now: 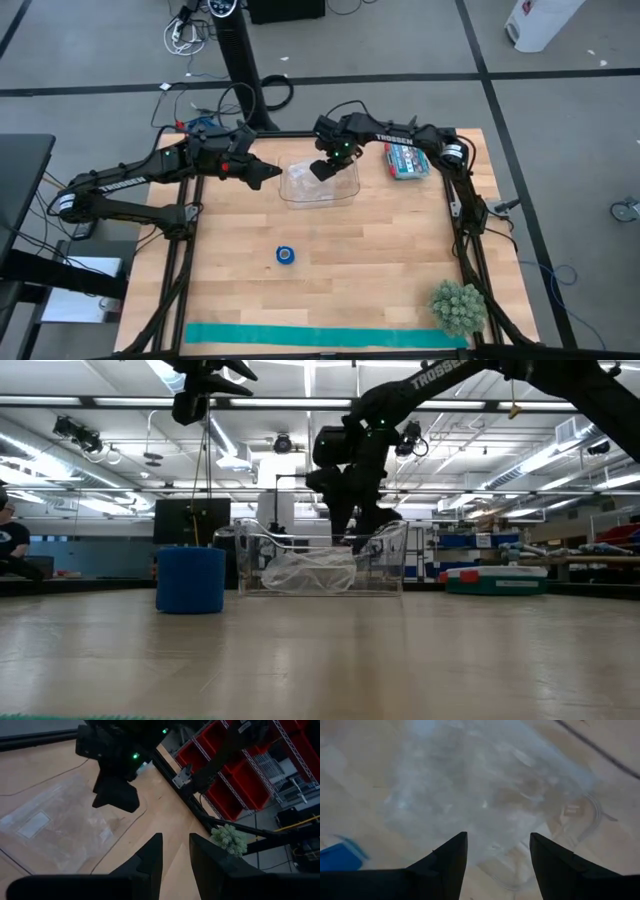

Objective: Roll bandage

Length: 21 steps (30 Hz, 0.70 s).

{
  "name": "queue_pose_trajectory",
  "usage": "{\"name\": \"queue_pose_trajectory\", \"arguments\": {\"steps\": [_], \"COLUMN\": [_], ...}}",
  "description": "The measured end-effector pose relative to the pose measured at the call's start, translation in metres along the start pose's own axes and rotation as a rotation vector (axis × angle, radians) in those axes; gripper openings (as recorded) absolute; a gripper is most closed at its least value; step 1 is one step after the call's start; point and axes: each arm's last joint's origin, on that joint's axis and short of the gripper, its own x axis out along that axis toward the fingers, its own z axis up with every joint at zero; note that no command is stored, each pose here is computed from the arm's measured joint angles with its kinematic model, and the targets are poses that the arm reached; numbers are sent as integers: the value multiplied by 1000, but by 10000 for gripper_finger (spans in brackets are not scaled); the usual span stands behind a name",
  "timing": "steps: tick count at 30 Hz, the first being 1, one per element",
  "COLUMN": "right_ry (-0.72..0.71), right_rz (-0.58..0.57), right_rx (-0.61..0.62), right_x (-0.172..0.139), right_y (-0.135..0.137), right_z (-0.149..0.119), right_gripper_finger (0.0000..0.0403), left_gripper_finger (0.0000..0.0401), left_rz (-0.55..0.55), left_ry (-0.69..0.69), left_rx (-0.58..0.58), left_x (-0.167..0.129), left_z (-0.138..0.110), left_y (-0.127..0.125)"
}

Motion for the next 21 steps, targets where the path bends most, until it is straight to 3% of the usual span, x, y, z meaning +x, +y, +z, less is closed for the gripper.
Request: {"name": "queue_pose_trajectory", "arguments": {"steps": [14,17,21], "right_ry": [-133,-131,-138], "right_rz": [-63,-66,-66], "right_rx": [-66,-91,-125], "right_x": [7,7,8], "right_y": [-1,-1,-2], "right_z": [9,9,9], "right_gripper_finger": [186,149,66], "left_gripper_finger": [101,101,101], "left_rz": [-13,-12,-13], "left_ry": [-13,-13,-14], "left_rx": [2,2,2], "left_x": [0,0,0], "left_z": [1,1,1], "left_y": [-1,-1,-1]}}
